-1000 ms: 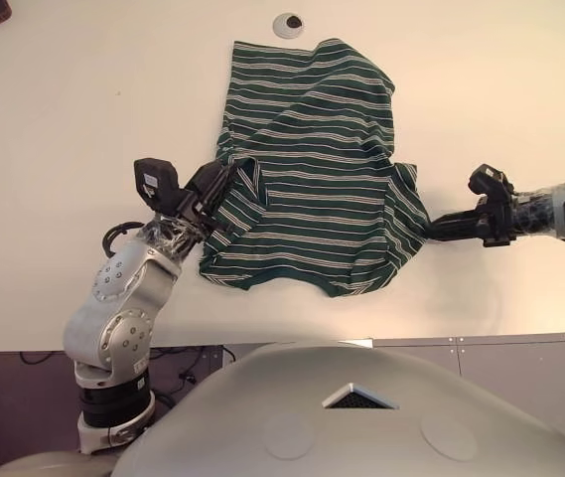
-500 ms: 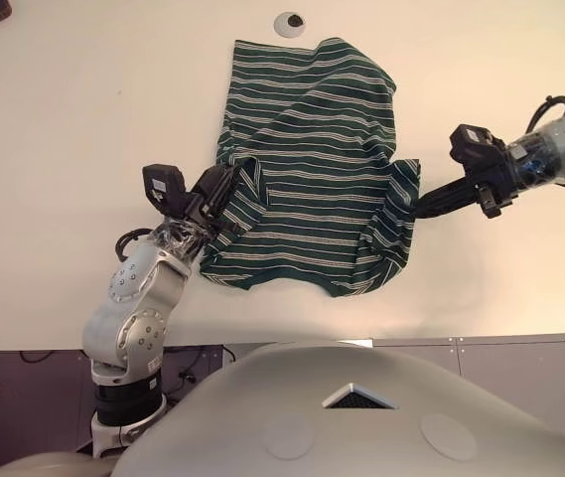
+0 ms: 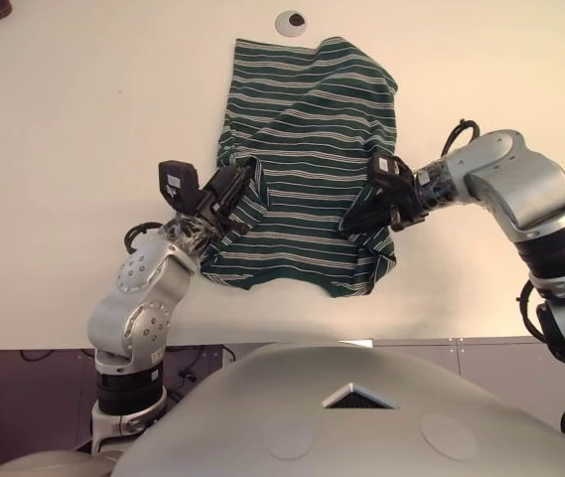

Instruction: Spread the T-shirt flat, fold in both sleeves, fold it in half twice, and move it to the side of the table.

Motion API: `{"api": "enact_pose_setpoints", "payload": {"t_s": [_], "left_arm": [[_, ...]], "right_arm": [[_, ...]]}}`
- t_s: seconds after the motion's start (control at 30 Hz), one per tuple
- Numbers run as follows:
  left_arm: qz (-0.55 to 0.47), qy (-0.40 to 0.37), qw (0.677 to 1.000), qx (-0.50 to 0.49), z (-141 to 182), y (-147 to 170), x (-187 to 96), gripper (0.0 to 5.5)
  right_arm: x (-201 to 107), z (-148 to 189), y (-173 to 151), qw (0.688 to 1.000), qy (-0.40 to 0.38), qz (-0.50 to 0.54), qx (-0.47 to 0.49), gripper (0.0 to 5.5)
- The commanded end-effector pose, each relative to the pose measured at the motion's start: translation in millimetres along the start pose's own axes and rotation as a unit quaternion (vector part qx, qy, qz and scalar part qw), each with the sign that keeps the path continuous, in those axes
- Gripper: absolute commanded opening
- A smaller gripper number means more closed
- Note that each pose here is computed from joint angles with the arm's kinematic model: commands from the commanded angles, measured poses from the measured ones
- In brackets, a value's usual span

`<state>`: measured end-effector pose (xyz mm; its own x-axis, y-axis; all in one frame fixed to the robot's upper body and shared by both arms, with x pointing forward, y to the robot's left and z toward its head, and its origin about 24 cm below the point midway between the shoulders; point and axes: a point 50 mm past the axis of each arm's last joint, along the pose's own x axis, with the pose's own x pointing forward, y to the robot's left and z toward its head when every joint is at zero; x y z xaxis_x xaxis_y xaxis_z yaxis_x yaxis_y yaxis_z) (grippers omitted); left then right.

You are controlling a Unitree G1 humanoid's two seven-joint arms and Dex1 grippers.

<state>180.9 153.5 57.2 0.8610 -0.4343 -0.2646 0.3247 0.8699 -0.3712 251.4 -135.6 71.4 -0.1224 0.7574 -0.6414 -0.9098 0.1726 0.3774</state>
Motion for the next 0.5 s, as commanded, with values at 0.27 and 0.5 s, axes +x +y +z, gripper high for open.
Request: {"api": "enact_pose_setpoints", "payload": {"t_s": [0.27,0.5], "left_arm": [[0.03,-0.024,0.99,0.132,2.3,4.2,-12.3,1.15],[-0.01,0.076,0.933,0.351,27.9,34.7,-41.8,1.15]], "right_arm": [[-99.3,26.9,-26.8,0.978,-0.09,-0.129,-0.139,1.54],[-88.1,-55.8,-53.3,0.956,0.058,-0.216,-0.189,1.54]]}}
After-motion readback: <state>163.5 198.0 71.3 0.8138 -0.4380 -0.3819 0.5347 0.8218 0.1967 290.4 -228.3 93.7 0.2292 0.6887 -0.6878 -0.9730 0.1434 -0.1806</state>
